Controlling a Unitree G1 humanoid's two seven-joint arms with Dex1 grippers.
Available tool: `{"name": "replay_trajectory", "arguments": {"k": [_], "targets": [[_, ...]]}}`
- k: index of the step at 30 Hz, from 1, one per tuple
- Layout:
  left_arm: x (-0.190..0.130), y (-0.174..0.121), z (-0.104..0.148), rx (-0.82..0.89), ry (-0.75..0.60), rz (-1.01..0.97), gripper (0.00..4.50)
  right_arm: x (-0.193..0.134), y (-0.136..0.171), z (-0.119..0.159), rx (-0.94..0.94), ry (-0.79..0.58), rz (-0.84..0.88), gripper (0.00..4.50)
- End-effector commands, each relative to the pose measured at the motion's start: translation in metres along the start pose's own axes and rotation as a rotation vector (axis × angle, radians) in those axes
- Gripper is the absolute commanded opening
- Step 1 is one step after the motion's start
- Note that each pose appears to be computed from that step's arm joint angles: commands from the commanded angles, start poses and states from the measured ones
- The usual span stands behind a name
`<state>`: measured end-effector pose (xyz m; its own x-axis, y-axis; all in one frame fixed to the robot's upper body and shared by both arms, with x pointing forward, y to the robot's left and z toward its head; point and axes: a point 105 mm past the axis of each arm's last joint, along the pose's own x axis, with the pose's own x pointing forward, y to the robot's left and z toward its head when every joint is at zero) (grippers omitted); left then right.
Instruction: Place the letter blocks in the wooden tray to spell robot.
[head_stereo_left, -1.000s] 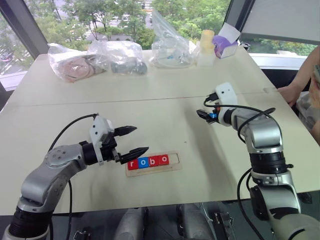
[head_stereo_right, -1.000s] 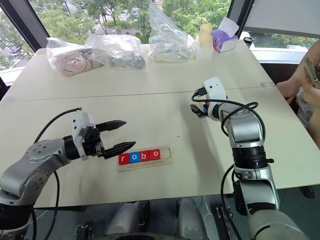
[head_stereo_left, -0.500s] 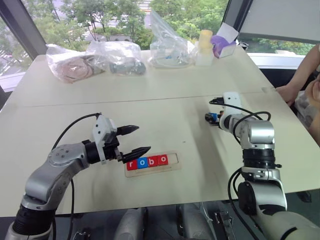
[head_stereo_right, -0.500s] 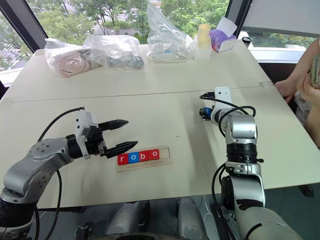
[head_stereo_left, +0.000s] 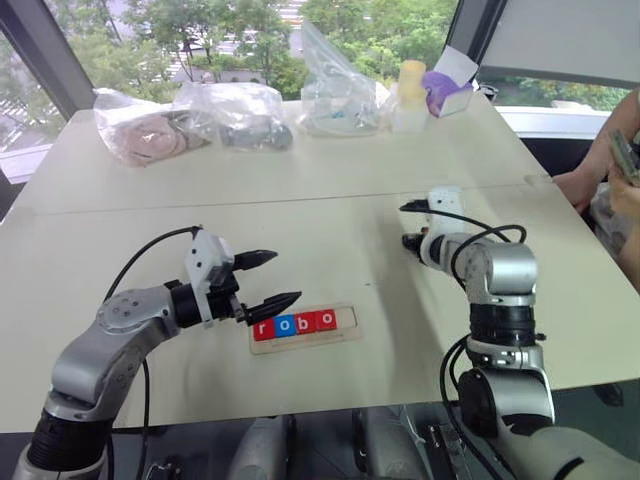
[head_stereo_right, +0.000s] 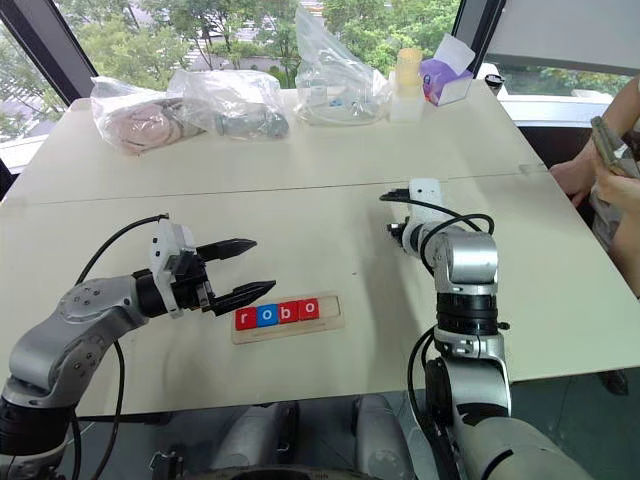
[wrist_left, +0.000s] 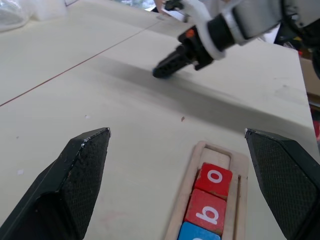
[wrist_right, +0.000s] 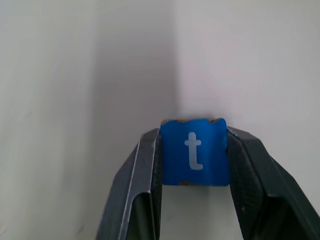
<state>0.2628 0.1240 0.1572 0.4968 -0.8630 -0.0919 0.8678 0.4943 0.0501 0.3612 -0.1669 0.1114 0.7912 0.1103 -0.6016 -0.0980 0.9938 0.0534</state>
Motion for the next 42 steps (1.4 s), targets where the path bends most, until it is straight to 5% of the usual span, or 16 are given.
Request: {"name": "replay_trajectory", "arguments": {"k": [1,17,24,30,36,42], "targets": [[-0.001,-0.003,0.009,0.034,-0.032,-0.005,4.5,-0.021,0.023,-0.028,-0.009,0.063,0.131,1.19],[-0.001,-0.012,0.005,-0.004,-0.009,-0.058,4.5,-0.07,0.028,-0.087,-0.072,0.078,0.21,1.19],[0.002,-0.01,0.006,0.001,-0.012,-0.063,4.5,-0.079,0.022,-0.059,-0.263,0.109,0.28,4.47],[0.003,-0.013,0.006,0.01,-0.009,-0.098,4.5,-0.091,0.016,-0.028,-0.492,0.093,0.524,4.47],[-0.004,-0.018,0.007,0.042,0.023,-0.17,4.5,-0.089,0.0,-0.041,-0.81,0.061,0.858,4.47],[-0.019,-0.017,0.006,0.077,0.076,-0.213,4.5,-0.067,-0.006,-0.053,-0.968,0.054,0.944,4.47]]}}
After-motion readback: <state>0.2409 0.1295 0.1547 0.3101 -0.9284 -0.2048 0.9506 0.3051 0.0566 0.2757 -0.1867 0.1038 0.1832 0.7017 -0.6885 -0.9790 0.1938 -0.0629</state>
